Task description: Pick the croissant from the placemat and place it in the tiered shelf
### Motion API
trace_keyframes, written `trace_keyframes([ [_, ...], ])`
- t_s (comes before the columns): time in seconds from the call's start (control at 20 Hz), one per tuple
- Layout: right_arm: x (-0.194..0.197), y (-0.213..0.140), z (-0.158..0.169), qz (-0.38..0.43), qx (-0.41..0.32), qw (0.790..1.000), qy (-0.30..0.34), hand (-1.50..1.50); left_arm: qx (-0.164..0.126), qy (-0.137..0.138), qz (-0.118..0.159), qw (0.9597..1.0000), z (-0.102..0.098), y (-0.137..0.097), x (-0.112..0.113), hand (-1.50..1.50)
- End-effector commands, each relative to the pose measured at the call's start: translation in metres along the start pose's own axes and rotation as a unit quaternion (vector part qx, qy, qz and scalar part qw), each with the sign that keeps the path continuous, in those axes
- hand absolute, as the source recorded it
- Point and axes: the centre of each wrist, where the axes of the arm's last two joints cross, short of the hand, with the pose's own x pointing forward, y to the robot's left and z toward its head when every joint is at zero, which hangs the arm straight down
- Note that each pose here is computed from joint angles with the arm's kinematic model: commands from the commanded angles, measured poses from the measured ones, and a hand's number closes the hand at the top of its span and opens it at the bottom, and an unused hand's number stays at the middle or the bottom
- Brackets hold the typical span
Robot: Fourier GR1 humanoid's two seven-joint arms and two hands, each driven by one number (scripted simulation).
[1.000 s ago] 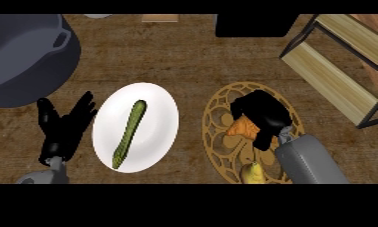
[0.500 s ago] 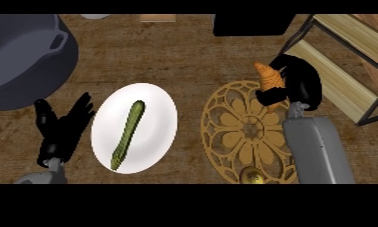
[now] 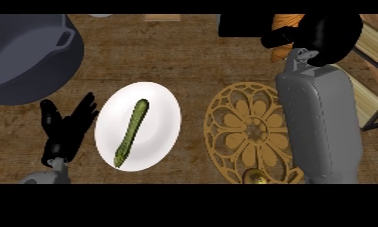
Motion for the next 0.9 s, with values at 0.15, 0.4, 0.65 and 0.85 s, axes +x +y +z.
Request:
trace_keyframes([
  [0.15, 0.047, -0.074, -0.008, -0.001, -0.071, 0.995, 0.068, 1.50, 0.008, -0.006, -0.005, 0.9999, -0.003, -0.005, 0.003, 0.00],
  [0.4, 0.050, -0.120, -0.039, -0.019, -0.090, 0.992, 0.081, 1.50, -0.003, -0.006, 0.007, 1.0000, -0.006, -0.012, -0.011, 0.00],
  [0.65, 0.042, -0.148, -0.092, -0.031, -0.113, 0.988, 0.104, 1.50, -0.005, -0.002, 0.000, 1.0000, -0.004, 0.000, 0.008, 0.00],
  [0.85, 0.027, -0.169, -0.105, -0.003, -0.118, 0.988, 0.096, 1.50, 0.005, -0.009, 0.001, 0.9999, 0.008, 0.004, -0.006, 0.00],
])
